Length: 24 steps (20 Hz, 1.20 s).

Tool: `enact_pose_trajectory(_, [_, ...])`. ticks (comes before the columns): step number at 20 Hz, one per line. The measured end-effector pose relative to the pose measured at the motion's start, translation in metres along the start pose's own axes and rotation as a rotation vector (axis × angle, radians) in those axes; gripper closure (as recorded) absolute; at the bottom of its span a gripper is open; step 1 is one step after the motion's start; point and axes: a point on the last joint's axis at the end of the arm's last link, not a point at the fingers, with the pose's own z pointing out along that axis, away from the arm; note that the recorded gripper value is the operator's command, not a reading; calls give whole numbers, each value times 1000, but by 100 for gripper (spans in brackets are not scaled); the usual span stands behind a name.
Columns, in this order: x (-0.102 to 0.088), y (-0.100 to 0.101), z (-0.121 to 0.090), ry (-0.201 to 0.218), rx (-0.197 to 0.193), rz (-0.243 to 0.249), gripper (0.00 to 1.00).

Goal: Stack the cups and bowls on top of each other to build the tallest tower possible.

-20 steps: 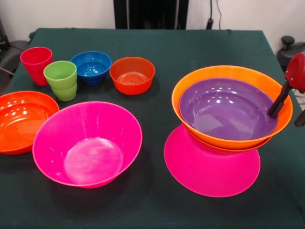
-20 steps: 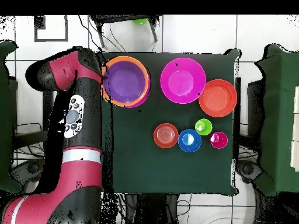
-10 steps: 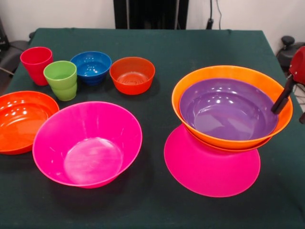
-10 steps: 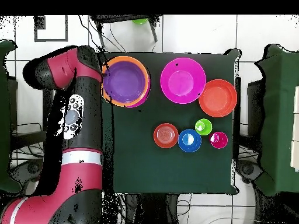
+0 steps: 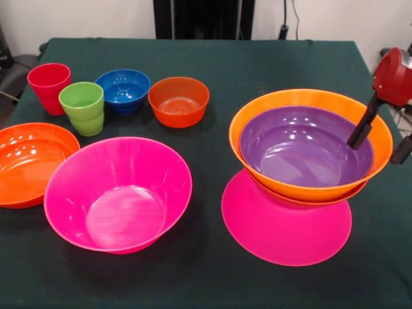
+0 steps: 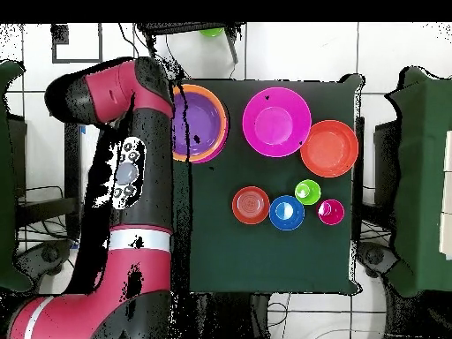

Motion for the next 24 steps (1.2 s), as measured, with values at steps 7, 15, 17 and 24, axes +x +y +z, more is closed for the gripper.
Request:
enact_pose_trajectory(7, [-17, -26, -26, -15, -6, 39, 0])
enact_pose_trajectory(15, [-38, -56, -63, -20, -31, 95, 0])
enact_pose_trajectory(17, [-40, -59, -71, -21, -43, 106, 0])
enact_pose_trajectory(24, [-37, -73, -85, 4, -73, 138, 0])
